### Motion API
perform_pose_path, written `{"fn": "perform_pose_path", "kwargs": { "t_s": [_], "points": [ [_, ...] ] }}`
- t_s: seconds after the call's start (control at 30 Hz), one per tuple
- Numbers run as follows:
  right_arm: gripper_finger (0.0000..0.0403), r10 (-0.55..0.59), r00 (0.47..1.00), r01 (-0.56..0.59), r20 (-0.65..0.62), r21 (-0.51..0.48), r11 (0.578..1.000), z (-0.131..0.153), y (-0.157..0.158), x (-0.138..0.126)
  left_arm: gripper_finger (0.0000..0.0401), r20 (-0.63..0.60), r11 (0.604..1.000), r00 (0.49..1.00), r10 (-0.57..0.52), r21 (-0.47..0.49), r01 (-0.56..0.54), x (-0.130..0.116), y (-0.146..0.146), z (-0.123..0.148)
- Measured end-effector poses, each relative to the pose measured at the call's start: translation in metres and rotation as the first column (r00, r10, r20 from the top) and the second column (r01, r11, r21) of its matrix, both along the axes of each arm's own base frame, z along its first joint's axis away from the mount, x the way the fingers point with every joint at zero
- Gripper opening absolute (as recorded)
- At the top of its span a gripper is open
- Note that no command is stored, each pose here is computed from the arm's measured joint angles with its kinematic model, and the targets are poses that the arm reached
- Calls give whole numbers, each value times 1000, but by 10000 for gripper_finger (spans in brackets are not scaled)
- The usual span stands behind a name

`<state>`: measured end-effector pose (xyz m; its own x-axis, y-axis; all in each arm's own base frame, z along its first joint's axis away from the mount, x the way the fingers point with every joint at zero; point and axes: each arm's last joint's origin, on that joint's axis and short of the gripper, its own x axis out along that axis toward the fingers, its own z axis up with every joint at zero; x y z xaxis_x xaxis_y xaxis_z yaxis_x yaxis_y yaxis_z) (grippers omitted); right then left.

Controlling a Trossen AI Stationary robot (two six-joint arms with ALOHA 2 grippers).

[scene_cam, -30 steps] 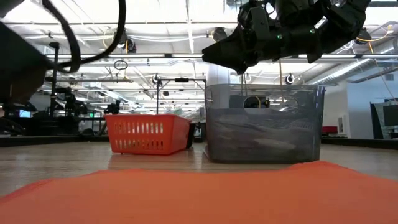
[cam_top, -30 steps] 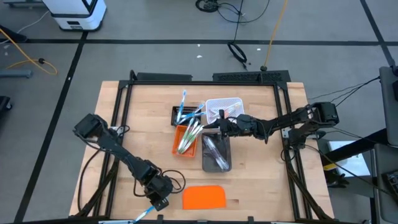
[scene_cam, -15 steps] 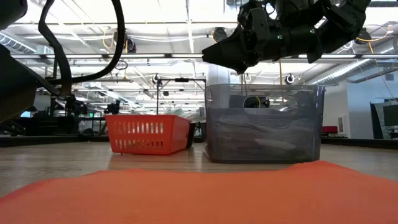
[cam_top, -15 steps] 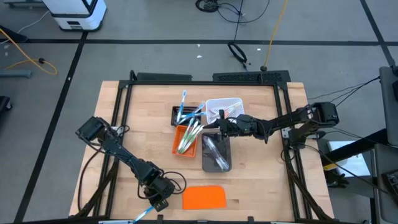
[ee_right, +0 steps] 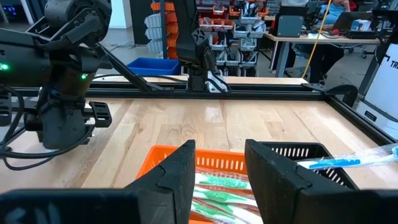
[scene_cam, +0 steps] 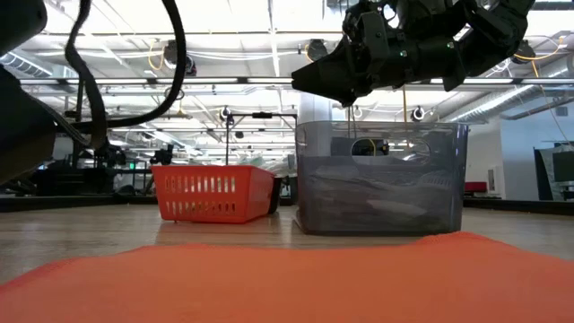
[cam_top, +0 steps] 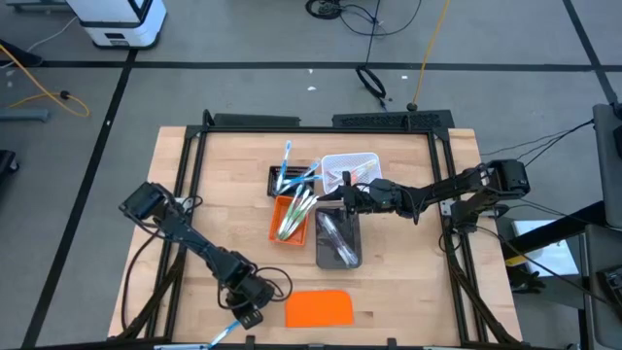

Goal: Pick & Place Toothbrushes
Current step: Put the blue toothbrush into the black bin

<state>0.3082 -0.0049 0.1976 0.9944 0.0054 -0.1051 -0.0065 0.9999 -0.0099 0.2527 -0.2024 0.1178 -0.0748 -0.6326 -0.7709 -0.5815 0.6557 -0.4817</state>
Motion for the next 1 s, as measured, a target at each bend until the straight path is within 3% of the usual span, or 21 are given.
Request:
{"fn": "perform_pose_path", "kwargs": {
  "t_s": [0.1, 0.5, 0.8, 1.0],
  "points": [
    [130, 0, 1000, 0, 0, 0, 1000, 0, 0, 0, 11, 2, 1000, 1000, -11, -15, 11, 1, 2, 0],
    [130, 0, 1000, 1, -8, 0, 1000, -1, 0, 0, 1, 73, 998, 996, -48, -24, 50, -1, 7, 19],
    [130, -1, 1000, 1, -8, 0, 1000, -1, 0, 0, 0, 324, 994, 946, -26, 109, -10, -8, 32, 72],
    [130, 0, 1000, 0, -7, 0, 1000, -1, 0, 0, 0, 462, 960, 886, -37, 263, -97, -16, 60, 100]
  ]
}}
